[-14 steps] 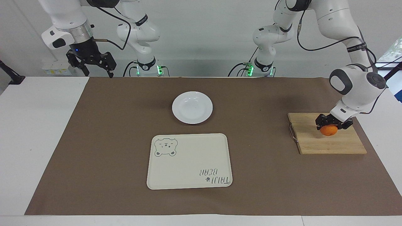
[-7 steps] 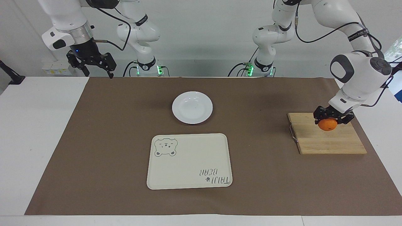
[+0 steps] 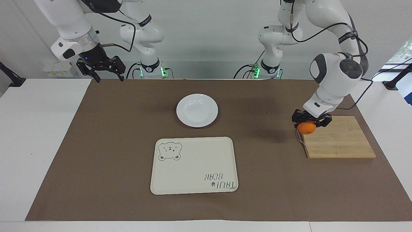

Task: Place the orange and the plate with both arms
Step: 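Carry the orange with the left gripper onto the white plate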

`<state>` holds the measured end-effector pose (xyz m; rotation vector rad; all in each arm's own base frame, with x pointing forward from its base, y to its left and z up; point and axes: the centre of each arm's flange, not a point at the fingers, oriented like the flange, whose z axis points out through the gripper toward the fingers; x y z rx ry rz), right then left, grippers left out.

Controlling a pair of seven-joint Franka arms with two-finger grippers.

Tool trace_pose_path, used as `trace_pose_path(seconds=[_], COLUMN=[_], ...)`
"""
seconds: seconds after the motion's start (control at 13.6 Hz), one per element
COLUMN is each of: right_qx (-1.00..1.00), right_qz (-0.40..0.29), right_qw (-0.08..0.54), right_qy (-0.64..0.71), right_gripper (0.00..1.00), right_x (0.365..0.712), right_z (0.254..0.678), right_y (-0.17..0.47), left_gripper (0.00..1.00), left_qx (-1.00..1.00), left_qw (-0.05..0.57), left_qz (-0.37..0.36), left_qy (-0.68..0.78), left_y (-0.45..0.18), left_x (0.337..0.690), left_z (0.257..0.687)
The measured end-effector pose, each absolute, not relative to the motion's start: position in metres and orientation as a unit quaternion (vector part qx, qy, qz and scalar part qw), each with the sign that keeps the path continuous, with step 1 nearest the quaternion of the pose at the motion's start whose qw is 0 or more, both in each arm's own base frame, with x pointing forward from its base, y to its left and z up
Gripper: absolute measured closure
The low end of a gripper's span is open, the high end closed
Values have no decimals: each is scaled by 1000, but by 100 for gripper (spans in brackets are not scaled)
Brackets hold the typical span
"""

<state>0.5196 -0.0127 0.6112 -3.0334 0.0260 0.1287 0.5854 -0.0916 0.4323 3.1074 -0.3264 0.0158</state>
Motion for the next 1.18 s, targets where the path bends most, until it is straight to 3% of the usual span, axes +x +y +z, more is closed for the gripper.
trace_pose_path(seconds=[0.37,0.81,1.18], right_qx=[-992,-985,-970], right_qz=[83,114,166], right_qw=[85,113,155], right_qy=[-32,-61,-82], right_gripper=[0,0,0], right_x=[492,481,461], right_z=[573,531,459], right_y=[-8,-3,6], left_gripper=[25,25,25], left_qx=[999,1000,999], left_qw=[10,15,27], left_qz=[5,8,16], left_qy=[-47,-20,-7], left_y=[-223,-358,-430], left_x=[546,460,399], left_z=[436,416,385])
